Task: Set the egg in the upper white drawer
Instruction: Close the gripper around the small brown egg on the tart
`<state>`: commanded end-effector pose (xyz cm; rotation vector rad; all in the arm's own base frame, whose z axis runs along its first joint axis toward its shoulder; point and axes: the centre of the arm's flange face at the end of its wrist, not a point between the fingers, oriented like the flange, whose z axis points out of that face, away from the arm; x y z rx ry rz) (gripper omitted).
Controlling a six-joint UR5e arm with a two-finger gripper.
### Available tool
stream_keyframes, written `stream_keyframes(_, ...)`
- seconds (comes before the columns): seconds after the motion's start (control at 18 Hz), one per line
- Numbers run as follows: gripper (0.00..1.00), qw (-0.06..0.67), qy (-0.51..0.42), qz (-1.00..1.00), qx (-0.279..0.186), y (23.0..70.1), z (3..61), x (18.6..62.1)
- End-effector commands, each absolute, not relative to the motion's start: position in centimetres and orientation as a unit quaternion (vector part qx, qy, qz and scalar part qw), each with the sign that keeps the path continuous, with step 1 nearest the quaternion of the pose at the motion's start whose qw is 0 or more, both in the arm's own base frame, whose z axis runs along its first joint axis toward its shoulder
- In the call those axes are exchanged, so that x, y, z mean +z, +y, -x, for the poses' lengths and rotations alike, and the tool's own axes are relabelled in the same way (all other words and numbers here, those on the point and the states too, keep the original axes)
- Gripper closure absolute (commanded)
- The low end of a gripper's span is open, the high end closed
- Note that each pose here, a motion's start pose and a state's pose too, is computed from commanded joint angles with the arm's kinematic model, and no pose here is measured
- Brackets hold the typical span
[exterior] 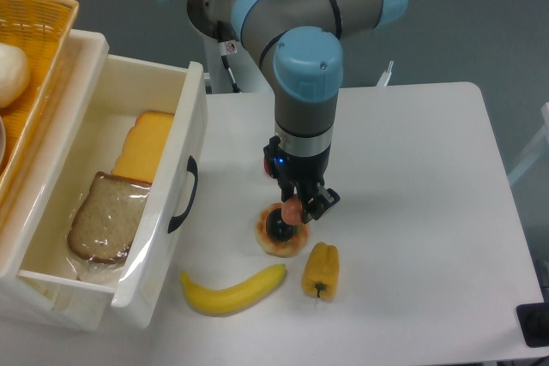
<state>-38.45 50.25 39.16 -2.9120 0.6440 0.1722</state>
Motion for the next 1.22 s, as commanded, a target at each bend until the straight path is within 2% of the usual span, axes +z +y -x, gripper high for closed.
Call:
stream_keyframes(1.0,0.60,0.093,0.197,0.974,0.057,50.9,38.3,40.0)
stream_keyframes(1.22,0.60,0.100,0.188,0.975,0.069,50.9,38.9,41.5)
